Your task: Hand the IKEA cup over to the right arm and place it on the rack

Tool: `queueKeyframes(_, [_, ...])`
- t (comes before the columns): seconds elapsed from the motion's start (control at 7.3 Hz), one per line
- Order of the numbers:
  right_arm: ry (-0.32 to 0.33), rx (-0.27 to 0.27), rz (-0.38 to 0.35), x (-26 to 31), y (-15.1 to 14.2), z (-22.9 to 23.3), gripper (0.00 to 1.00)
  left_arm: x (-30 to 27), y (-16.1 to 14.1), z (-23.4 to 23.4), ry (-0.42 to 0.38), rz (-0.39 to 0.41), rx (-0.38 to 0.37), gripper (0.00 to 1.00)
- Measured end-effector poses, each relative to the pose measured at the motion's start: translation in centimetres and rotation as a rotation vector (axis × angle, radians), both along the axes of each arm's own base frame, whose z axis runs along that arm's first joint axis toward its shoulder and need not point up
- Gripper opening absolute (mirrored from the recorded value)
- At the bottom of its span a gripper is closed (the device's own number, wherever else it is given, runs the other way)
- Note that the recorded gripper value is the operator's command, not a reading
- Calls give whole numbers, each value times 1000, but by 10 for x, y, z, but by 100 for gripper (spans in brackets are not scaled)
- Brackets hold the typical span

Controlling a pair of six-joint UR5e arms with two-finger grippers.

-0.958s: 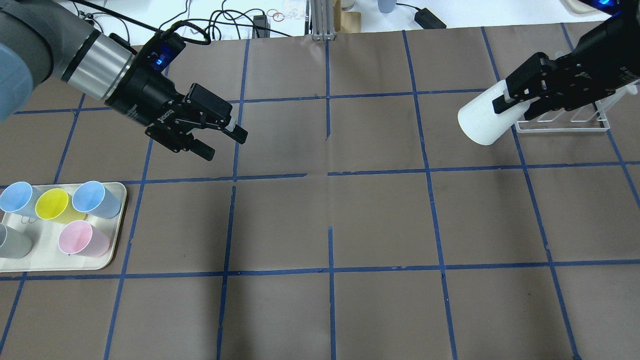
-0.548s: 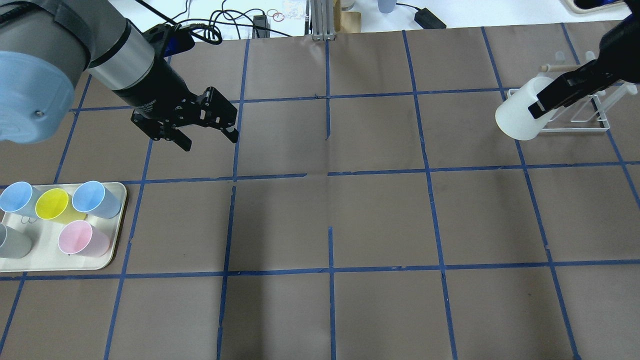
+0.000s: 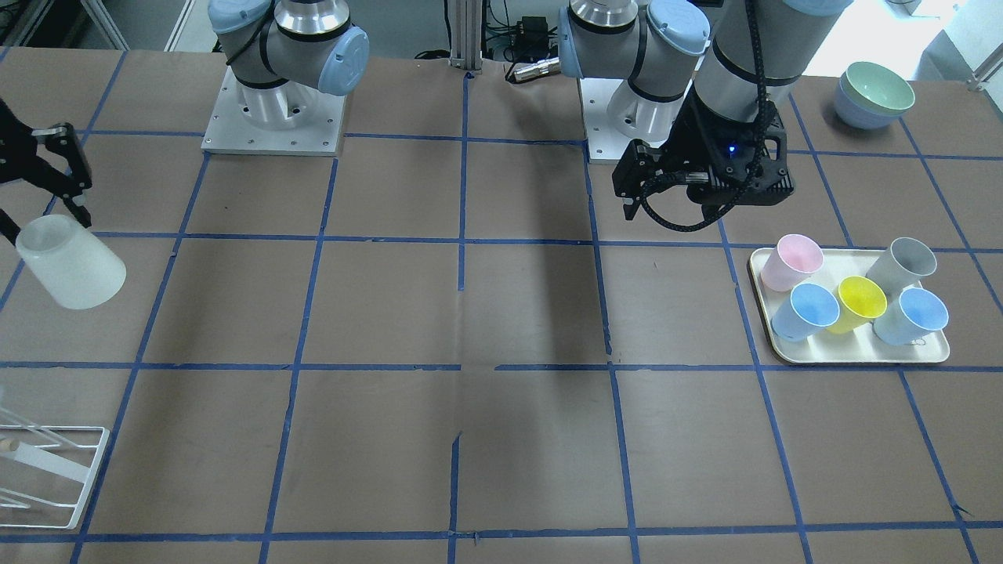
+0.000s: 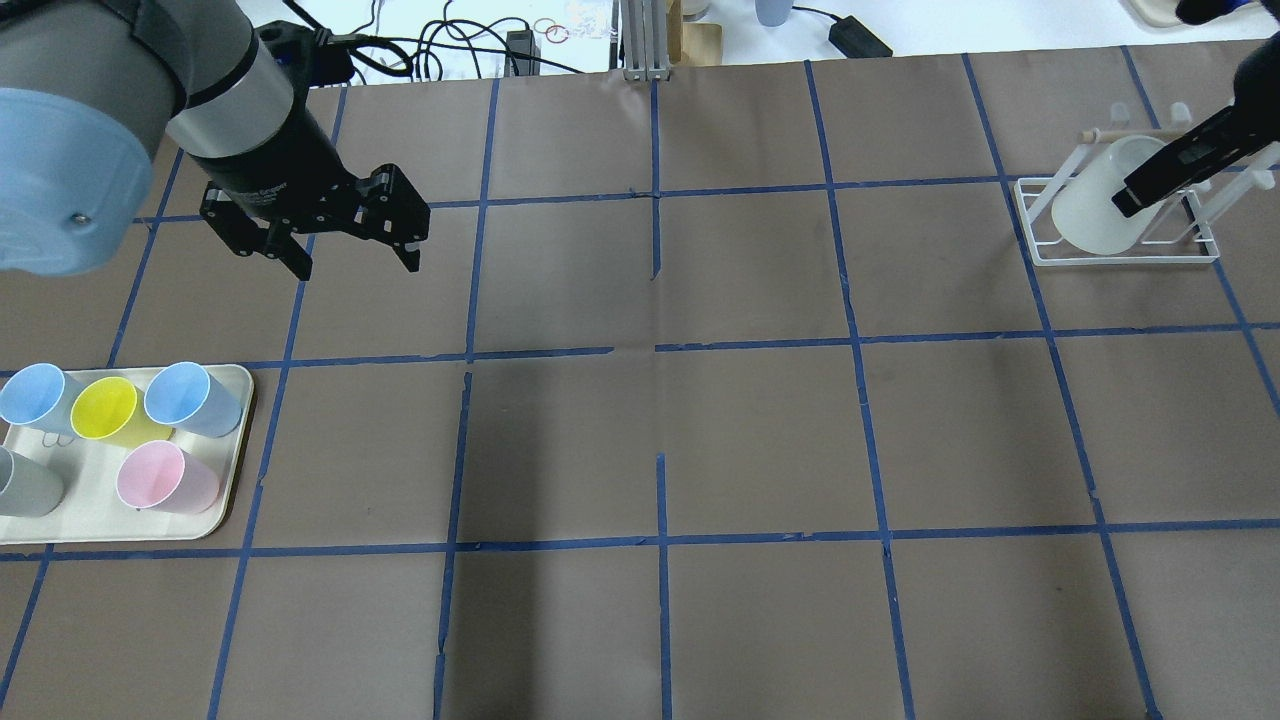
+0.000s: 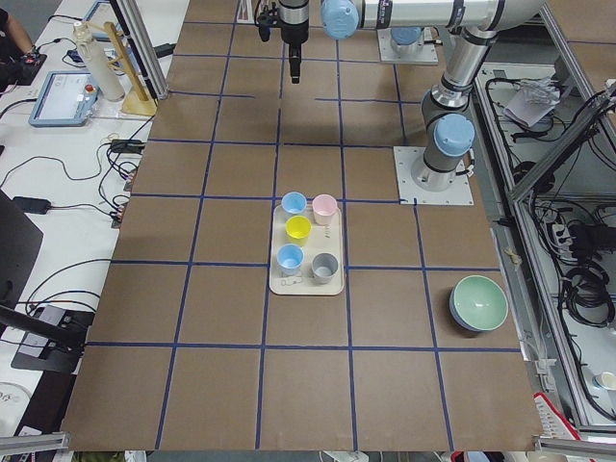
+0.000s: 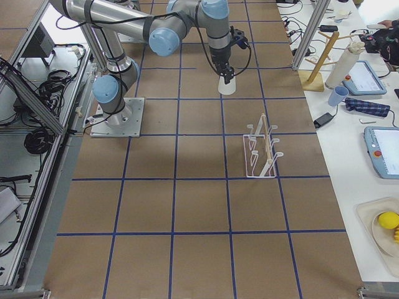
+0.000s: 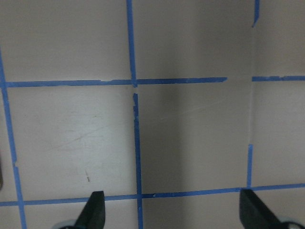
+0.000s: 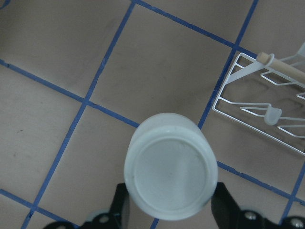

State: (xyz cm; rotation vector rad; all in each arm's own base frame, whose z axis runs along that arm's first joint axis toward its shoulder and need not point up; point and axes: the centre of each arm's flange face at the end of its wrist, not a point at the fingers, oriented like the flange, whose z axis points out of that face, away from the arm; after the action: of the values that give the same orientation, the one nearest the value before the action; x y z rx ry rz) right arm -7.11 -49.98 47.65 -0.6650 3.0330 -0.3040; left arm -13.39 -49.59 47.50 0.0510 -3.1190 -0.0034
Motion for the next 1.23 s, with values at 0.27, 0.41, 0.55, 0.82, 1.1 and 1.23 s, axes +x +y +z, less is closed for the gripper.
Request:
queueKeyframes(0.27, [-48, -8, -81, -40, -6, -13, 0, 0, -11, 5, 3, 5, 4, 100])
queueKeyframes(0.41, [-64, -12, -112, -57, -12, -23, 0, 0, -11, 5, 4, 0, 5, 100])
queueKeyframes(0.55, [-65, -24, -128, -70, -22, -34, 0, -1, -8, 5, 5, -8, 4, 100])
queueKeyframes(0.82, [-57, -45, -142, -88, -35, -49, 0, -2, -4, 8, 5, -14, -4, 100])
queueKeyframes(1.1, [-46, -65, -153, -104, -46, -64, 0, -2, -3, 9, 5, -14, -10, 100])
queueKeyframes(1.23, [-42, -74, -155, -108, -51, -70, 0, -2, -3, 9, 4, -13, -11, 100])
